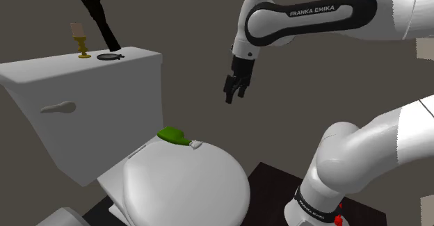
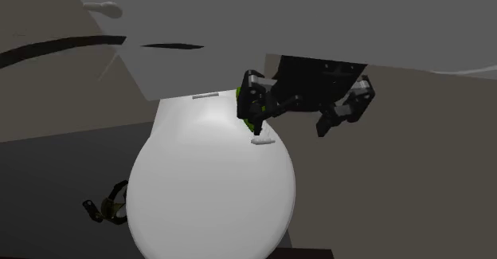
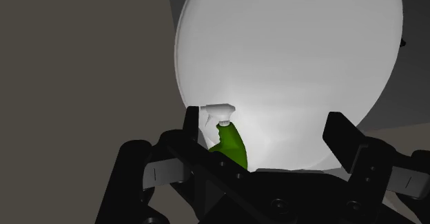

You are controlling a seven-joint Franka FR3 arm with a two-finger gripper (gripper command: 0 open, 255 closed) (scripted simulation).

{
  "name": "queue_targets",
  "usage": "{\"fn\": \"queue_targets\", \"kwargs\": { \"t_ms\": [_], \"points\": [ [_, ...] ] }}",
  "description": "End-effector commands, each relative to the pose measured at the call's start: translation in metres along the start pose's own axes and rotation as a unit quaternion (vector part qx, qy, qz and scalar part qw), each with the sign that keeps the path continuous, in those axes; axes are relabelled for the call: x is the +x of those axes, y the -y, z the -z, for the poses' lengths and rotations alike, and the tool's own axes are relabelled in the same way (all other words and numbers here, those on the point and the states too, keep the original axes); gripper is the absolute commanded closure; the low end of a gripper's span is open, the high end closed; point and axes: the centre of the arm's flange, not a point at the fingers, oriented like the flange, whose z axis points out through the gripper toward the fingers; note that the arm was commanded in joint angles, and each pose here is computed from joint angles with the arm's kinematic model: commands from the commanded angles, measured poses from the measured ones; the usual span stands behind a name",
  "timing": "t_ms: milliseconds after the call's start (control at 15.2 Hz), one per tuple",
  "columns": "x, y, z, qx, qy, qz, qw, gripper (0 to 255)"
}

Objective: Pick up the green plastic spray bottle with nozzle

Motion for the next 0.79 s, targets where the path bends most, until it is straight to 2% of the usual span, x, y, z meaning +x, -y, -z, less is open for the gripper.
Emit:
{"fn": "queue_targets", "kwargs": {
  "t_ms": [0, 726],
  "points": [
    [0.019, 0.001, -0.019, 0.002, 0.002, 0.004, 1.0000, 0],
    [0.118, 0.002, -0.130, 0.011, 0.017, 0.025, 0.9995, 0]
  ]
}}
